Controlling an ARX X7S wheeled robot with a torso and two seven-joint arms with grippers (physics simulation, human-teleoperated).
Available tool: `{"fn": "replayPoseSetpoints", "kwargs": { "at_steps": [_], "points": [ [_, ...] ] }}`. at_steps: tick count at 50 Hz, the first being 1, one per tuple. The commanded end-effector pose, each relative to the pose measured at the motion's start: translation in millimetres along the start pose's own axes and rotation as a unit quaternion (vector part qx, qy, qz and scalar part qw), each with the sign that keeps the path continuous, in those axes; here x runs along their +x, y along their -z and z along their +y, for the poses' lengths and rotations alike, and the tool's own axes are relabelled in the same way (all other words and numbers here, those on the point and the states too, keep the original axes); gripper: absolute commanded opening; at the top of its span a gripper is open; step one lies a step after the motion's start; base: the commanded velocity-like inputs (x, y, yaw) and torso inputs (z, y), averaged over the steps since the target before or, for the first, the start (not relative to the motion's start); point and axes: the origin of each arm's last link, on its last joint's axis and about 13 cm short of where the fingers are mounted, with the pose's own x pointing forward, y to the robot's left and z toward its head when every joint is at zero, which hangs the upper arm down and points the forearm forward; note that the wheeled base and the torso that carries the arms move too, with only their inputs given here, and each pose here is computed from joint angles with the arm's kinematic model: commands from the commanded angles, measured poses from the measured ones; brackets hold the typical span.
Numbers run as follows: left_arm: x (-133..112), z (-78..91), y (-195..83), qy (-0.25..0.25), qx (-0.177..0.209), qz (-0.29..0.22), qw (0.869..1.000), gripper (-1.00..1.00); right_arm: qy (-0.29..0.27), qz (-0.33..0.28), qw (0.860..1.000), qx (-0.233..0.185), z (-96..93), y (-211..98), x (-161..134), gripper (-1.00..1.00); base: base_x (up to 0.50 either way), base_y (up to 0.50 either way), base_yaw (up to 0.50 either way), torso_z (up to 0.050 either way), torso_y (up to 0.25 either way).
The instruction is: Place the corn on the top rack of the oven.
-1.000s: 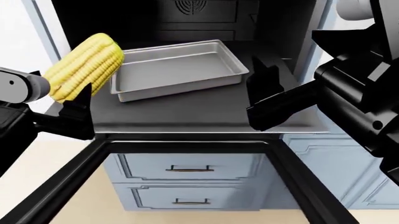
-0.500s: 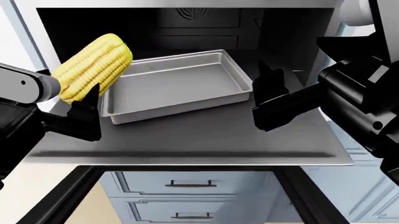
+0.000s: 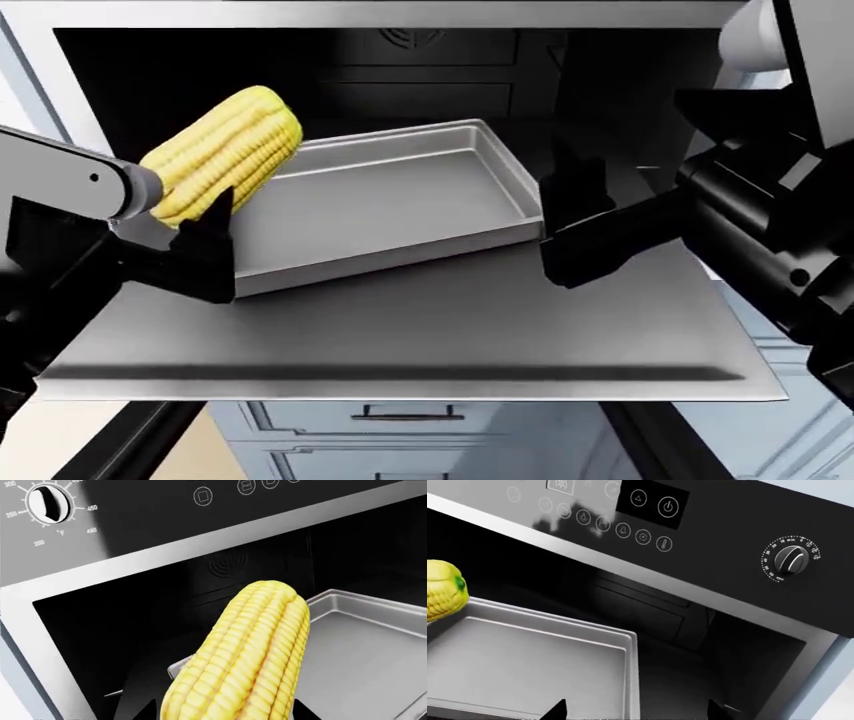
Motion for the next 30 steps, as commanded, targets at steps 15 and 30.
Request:
{"fn": "replayPoseSetpoints", "kwargs": {
  "at_steps": [15,30],
  "points": [
    [60.1,-1.9,-1.5,0.043,-0.025,0.060,0.997,-1.00,0.005,-0.009,1.000,0.011,-1.3,11.0,-1.4,1.00,0.00,0.00,0.00,0.001,0.001],
    [89.0,-3.6,-10.5,0.057,-0.028,0.075,0.995,-1.00,0.006,-0.007,1.000,0.013,-1.9,12.9,2.3,1.00,0.00,0.00,0.00,0.000,0.001]
  ]
}}
